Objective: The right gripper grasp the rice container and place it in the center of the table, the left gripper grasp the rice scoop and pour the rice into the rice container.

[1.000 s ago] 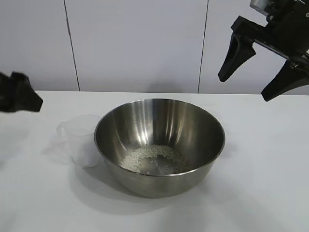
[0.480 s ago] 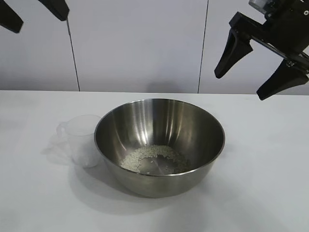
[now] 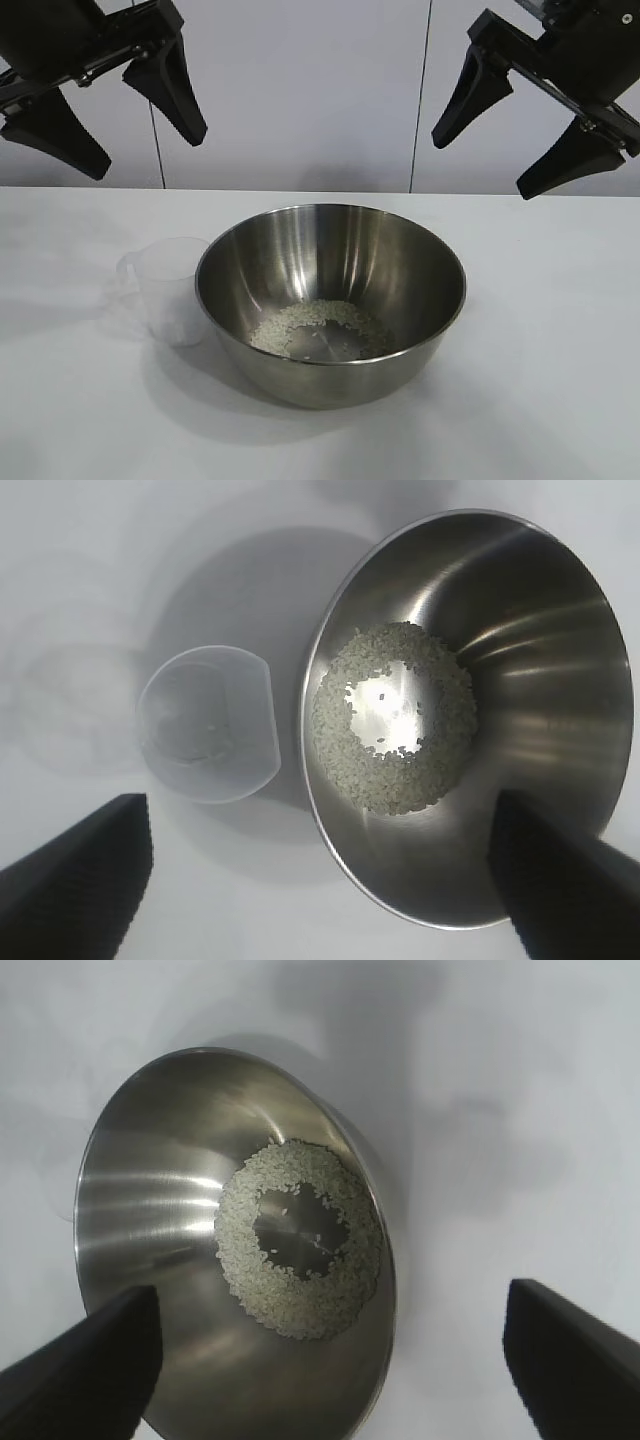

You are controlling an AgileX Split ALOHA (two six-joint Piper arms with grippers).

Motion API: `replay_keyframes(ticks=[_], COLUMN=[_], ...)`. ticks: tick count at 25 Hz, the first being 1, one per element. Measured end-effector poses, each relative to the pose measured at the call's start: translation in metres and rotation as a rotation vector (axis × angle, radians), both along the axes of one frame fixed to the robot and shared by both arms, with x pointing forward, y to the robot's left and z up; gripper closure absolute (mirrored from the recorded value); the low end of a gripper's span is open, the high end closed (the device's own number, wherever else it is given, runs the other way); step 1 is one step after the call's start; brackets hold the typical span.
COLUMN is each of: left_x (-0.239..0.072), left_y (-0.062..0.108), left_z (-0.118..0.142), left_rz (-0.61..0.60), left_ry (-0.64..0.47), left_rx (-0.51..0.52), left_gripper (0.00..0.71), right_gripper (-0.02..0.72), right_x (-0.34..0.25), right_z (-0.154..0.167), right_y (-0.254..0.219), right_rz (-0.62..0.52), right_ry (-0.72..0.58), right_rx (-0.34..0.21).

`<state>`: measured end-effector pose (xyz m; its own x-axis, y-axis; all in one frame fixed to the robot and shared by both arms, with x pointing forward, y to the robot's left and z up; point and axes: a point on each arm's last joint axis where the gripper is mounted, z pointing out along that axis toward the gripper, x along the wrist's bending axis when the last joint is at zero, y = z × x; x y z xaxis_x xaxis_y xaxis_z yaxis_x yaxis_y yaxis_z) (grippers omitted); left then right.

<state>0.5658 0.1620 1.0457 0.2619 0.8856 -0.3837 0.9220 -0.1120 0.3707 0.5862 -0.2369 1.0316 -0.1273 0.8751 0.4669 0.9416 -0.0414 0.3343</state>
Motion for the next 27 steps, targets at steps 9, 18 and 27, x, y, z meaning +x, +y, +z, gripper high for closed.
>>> replay_keyframes(ticks=[9, 18, 27], left_x=[0.0015, 0.0015, 0.0015], left_y=[-0.0001, -0.0002, -0.0002], left_z=[0.0008, 0.0009, 0.0009], left_rz=[0.008, 0.008, 0.008], left_ry=[-0.015, -0.015, -0.015], left_rx=[-0.004, -0.005, -0.005], left_gripper=[0.053, 0.053, 0.053], right_gripper=[0.062, 0.062, 0.062], right_x=[0.0000, 0.0000, 0.0000], right_z=[0.0000, 0.0000, 0.0000], right_y=[0.0000, 0.0000, 0.0000], right_rz=[0.000, 0.000, 0.000], right_ry=[0.000, 0.000, 0.000], right_rx=[0.000, 0.000, 0.000])
